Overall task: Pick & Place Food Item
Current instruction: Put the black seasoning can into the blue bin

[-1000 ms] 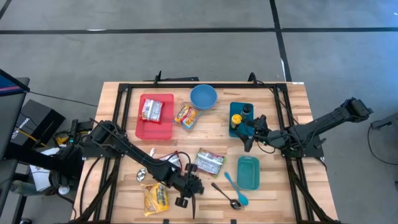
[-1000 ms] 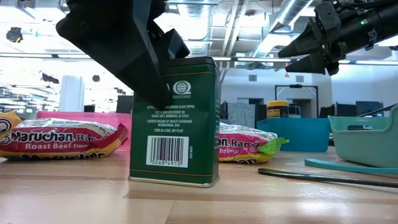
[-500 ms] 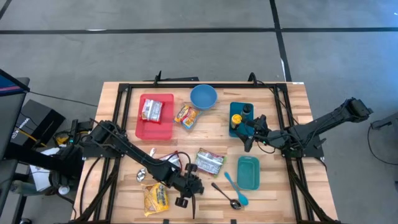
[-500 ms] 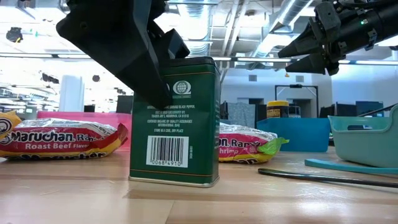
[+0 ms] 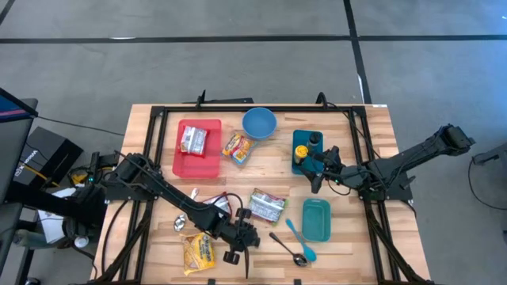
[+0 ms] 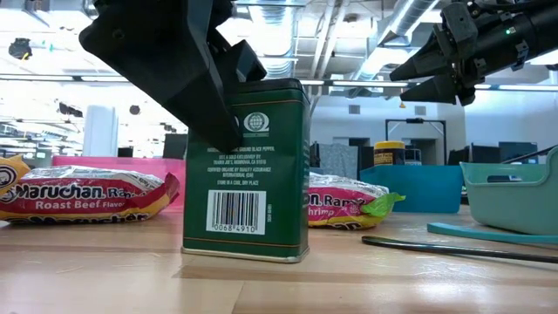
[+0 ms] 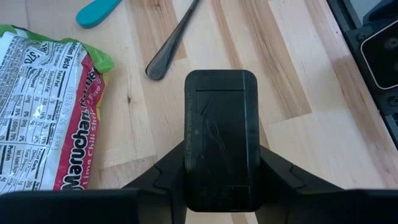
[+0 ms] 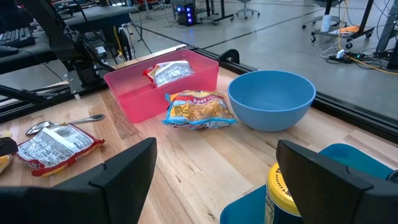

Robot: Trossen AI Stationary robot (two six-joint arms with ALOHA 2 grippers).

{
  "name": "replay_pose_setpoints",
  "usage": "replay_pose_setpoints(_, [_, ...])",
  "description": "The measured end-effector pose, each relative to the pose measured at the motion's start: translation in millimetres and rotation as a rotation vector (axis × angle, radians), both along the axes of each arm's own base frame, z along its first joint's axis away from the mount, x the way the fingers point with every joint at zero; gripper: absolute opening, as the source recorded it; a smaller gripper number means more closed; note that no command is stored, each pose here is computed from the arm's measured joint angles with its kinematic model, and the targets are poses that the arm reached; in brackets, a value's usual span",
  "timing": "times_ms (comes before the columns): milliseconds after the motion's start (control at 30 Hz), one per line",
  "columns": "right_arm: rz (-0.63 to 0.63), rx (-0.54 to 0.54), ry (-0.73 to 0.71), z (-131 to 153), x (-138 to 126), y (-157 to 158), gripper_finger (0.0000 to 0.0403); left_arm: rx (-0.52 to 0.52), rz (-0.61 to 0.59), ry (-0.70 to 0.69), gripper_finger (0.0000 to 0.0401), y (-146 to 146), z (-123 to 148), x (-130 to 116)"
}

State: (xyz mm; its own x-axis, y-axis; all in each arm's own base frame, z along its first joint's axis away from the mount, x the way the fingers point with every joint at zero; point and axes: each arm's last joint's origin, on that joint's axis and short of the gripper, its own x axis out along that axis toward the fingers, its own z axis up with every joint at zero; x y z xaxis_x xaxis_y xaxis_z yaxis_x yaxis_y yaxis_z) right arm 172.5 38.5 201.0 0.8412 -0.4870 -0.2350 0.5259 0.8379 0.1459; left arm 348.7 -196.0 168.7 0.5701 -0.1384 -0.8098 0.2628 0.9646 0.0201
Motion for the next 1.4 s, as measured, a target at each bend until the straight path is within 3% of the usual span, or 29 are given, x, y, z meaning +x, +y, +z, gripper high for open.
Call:
replay_pose_setpoints(467, [0.0,0.0,0.0,0,0,0,0.0324,-0.004,0.0,-0.008,0.0121,0,1,0])
replay_pose_setpoints(1067, [-0.001,-0.002,0.005,0,0,0,0.0324,-0.033,0.02,-0.089,0.0122,13,25,5])
replay_pose_setpoints(1400, [-0.001,-0.002,0.004,0,0,0,0.0324,-0.031,0.031,-0.164,0.0122,34,52,7])
